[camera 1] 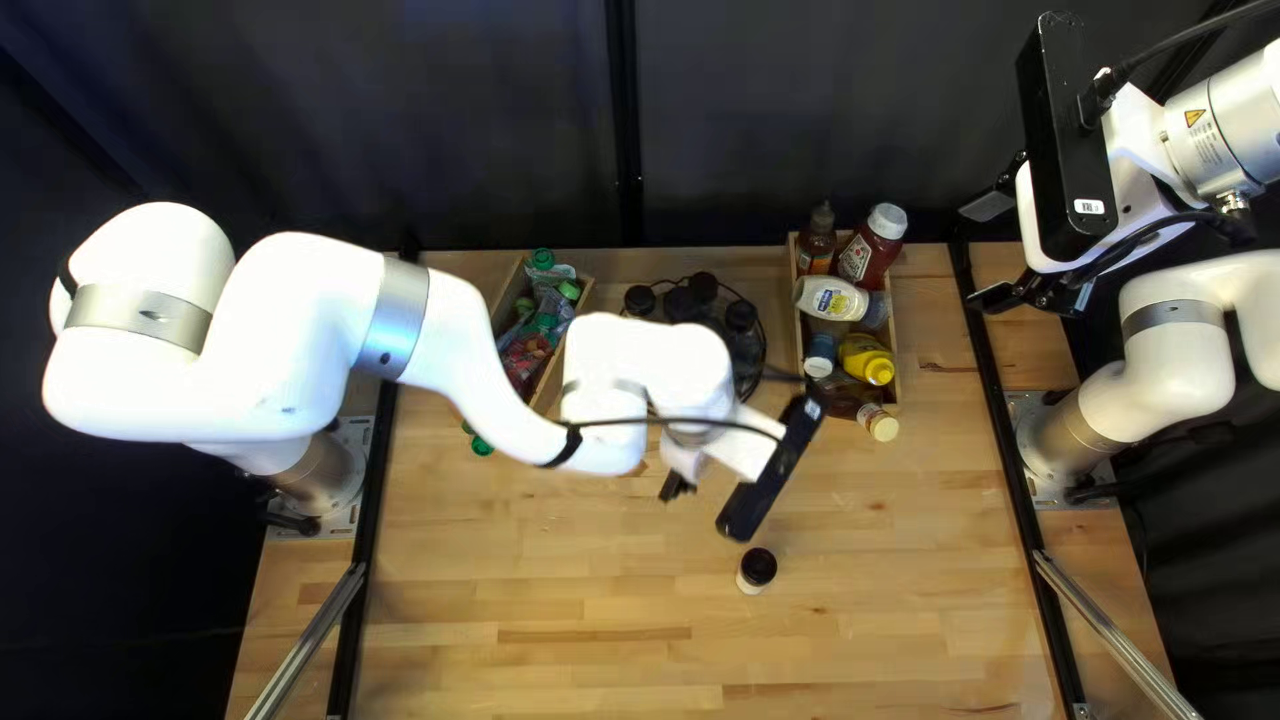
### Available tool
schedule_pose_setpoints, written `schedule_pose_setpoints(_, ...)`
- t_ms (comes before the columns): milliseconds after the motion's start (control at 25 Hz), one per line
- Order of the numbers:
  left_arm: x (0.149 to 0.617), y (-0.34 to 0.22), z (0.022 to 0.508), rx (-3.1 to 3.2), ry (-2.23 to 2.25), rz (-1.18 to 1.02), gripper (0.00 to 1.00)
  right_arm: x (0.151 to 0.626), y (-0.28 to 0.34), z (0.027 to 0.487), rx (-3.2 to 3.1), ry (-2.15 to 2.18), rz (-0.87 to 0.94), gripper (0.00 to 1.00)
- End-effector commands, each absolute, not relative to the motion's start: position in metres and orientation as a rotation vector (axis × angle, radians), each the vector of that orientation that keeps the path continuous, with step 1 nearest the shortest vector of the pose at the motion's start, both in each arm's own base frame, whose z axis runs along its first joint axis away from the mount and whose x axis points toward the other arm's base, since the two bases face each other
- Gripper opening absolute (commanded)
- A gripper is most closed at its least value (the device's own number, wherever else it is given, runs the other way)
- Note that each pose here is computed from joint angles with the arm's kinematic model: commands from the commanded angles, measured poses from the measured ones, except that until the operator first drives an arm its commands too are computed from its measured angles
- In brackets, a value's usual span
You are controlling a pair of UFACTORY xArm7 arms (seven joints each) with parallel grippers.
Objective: Separate condiments, baby food and spices and place it in 3 different racks/containers
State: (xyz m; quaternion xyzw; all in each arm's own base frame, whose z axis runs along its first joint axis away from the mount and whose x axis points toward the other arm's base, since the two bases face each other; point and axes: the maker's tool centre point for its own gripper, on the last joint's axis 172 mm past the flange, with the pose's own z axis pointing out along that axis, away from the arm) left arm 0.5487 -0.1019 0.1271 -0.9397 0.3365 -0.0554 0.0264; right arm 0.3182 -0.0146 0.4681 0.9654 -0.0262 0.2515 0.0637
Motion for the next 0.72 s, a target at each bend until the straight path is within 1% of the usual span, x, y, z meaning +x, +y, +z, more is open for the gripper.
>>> schedule_pose_setpoints(40,0.554,-0.137,0.104,-2.906,1.096,-0.158,1.0,0.318,-0.015,0.468,2.916,-0.079,0.76,1.0)
schedule_pose_setpoints(320,0.58,-0.156,0.08,-2.904,1.106,-0.122,1.0,0.318,-0.015,0.468,2.916,-0.079,0.76,1.0)
schedule_pose_setpoints(640,0.607,-0.18,0.085,-2.882,1.121,-0.108,1.0,0.318,-0.015,0.468,2.916,-0.079,0.76,1.0)
schedule_pose_setpoints(680,0.608,-0.181,0.085,-2.881,1.12,-0.103,0.95,0.318,-0.015,0.468,2.916,-0.079,0.76,1.0)
schedule_pose_setpoints(720,0.608,-0.18,0.086,-2.878,1.118,-0.096,0.5,0.318,-0.015,0.468,2.916,-0.079,0.76,1.0)
